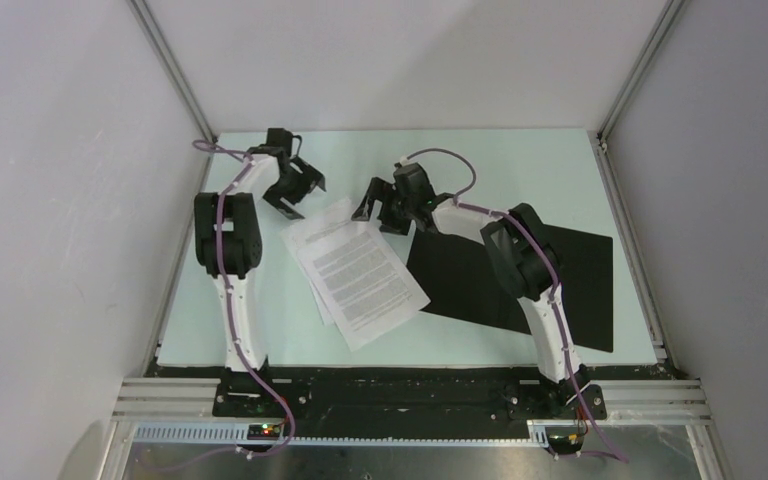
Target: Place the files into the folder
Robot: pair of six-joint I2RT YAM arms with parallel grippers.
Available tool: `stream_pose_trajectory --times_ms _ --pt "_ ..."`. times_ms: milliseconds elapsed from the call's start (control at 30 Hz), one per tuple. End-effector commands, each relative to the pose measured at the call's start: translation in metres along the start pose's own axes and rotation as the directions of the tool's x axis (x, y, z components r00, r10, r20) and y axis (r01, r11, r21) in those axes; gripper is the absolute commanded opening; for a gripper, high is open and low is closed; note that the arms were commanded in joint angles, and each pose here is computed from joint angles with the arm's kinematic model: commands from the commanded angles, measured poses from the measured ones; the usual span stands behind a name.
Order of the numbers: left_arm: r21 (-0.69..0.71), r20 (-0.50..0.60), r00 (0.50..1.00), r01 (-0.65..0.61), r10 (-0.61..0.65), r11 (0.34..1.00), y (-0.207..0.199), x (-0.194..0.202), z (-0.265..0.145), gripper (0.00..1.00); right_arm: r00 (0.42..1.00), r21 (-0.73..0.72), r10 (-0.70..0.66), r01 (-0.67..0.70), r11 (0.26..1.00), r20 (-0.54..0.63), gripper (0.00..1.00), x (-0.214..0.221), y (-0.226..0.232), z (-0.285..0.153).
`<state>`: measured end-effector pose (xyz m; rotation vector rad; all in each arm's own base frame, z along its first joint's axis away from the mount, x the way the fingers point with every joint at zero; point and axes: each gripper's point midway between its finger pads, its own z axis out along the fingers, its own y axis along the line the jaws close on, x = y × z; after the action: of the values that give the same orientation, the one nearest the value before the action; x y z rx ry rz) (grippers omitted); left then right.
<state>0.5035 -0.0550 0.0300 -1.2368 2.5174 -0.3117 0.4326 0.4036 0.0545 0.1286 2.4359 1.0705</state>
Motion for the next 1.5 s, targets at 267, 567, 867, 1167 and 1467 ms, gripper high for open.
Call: stream_pose_trajectory --times_ms 267,567,867,1167,1467 --pt "0.014 0.032 0.975 -0.222 0.222 0.975 -0.005 0.018 -0.054 1.00 0.995 0.078 -0.057 0.064 0.995 -0.088 0.99 0.033 -0.014 -0.013" --pt "-0.110 0.237 0.946 -0.201 0.222 0.973 0.042 -0.002 -0.125 1.00 0.981 0.107 -0.170 0.179 0.978 -0.089 0.99 0.000 -0.017 -0.048" --pt "-0.043 0.078 0.988 -0.132 0.135 0.990 0.114 0.100 -0.123 1.00 0.948 0.210 -0.233 0.278 0.937 -0.217 0.99 0.066 -0.045 -0.102" --pt "-0.016 0.053 0.983 -0.172 0.173 0.985 0.148 0.146 -0.125 1.00 0.928 0.285 -0.306 0.358 0.889 -0.212 0.99 0.098 -0.050 -0.142" --pt "-0.010 0.008 0.978 -0.209 0.209 0.978 0.156 0.157 -0.113 1.00 0.873 0.137 -0.459 0.481 0.866 -0.165 0.99 0.071 -0.011 -0.092"
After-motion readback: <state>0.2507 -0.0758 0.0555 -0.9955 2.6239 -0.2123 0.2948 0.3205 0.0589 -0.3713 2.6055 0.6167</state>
